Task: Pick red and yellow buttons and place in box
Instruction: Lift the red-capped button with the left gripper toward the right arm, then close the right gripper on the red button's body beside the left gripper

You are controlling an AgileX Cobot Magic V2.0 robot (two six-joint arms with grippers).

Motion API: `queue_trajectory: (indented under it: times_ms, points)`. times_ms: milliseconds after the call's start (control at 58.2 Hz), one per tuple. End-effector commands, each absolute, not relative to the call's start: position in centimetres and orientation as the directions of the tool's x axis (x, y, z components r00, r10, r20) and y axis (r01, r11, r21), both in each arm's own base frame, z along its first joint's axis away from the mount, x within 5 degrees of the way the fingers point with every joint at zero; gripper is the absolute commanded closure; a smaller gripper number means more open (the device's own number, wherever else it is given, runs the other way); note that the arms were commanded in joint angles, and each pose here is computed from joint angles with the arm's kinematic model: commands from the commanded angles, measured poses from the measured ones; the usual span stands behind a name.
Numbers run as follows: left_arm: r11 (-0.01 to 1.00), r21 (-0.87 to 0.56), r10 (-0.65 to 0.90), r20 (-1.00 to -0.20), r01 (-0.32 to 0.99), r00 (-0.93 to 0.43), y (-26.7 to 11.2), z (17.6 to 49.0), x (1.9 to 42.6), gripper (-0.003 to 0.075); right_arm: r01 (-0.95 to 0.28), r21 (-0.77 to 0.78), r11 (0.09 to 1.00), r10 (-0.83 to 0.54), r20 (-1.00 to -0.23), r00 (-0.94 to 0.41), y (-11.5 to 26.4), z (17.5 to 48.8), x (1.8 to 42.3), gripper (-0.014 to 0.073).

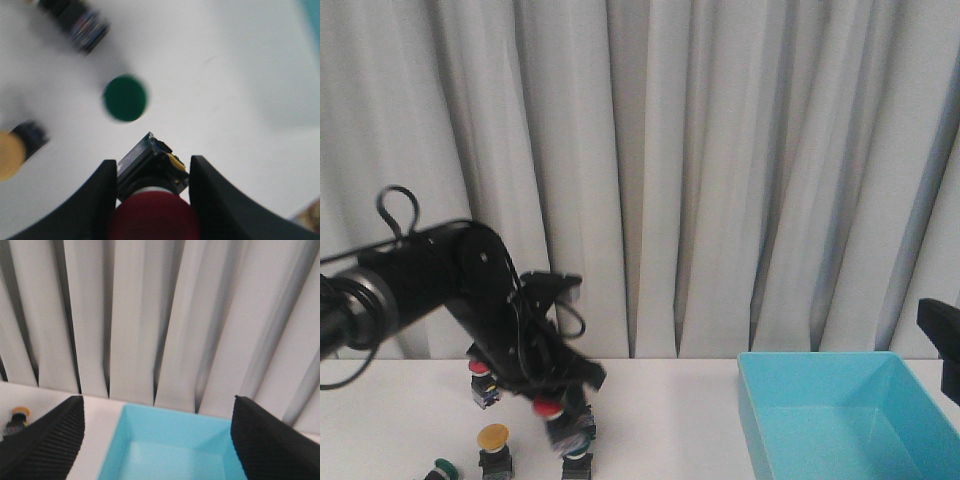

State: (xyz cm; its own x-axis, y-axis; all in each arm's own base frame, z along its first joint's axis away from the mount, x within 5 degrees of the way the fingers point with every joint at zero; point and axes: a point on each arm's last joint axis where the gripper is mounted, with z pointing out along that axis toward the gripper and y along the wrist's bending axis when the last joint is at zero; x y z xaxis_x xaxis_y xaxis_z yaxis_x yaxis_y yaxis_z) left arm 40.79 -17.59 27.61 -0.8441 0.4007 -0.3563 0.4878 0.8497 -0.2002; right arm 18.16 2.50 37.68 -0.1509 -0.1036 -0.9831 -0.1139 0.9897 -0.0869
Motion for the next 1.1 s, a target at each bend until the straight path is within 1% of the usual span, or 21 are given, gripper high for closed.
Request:
queue_trajectory:
  times_ms: [0,120,258,361,430,498,653,773,876,997,1083]
  points:
    - [0.748,-0.325,0.343,-0.558,0.579,-0.755,-18.8,34.9,38.7,0.0727,-0.138,-0.114,0.984,-0.116,-0.993,-0.011,2.8,39.7,18.0,0.0025]
    - [0.597,-0.422,0.310,-0.663,0.682,-0.681,-19.9,38.1,37.2,0.0725,-0.134,-0.200,0.971,-0.204,-0.979,-0.017,2.7,39.5,18.0,0.0025]
    - [0.444,-0.493,0.228,-0.745,0.748,-0.627,-20.7,41.1,35.8,0.0726,-0.173,-0.208,0.963,-0.219,-0.975,-0.043,3.5,39.2,17.9,0.0025]
    - [0.353,-0.542,0.164,-0.767,0.763,-0.620,-21.1,42.4,35.1,0.0726,-0.240,-0.236,0.942,-0.255,-0.966,-0.052,4.7,38.8,17.8,0.0025]
    - [0.299,-0.573,0.124,-0.770,0.763,-0.626,-21.3,43.0,34.9,0.0726,-0.296,-0.306,0.905,-0.331,-0.943,-0.038,5.8,38.4,18.1,0.0025]
    - [0.255,-0.592,0.095,-0.771,0.764,-0.630,-21.4,43.5,34.7,0.0726,-0.366,-0.403,0.839,-0.439,-0.898,-0.018,7.3,37.6,18.7,0.0025]
    - [0.216,-0.614,0.077,-0.764,0.759,-0.640,-21.5,43.8,34.5,0.0726,-0.484,-0.531,0.695,-0.595,-0.803,0.027,10.3,35.4,20.1,0.0025]
    - [0.195,-0.624,0.087,-0.757,0.757,-0.647,-21.6,43.8,34.3,0.0726,-0.509,-0.650,0.565,-0.689,-0.711,0.142,12.0,34.6,20.8,0.0025]
    - [0.192,-0.630,0.091,-0.752,0.753,-0.653,-21.6,43.8,34.2,0.0726,-0.485,-0.702,0.521,-0.695,-0.679,0.237,12.7,34.8,21.1,0.0025]
    - [0.192,-0.630,0.091,-0.752,0.752,-0.653,-21.6,43.8,34.2,0.0726,-0.454,-0.736,0.502,-0.681,-0.660,0.318,13.1,35.4,21.1,0.0025]
    - [0.195,-0.647,0.085,-0.737,0.737,-0.670,-21.6,43.8,34.2,0.0726,-0.440,-0.751,0.493,-0.675,-0.649,0.351,13.3,35.6,21.1,0.0025]
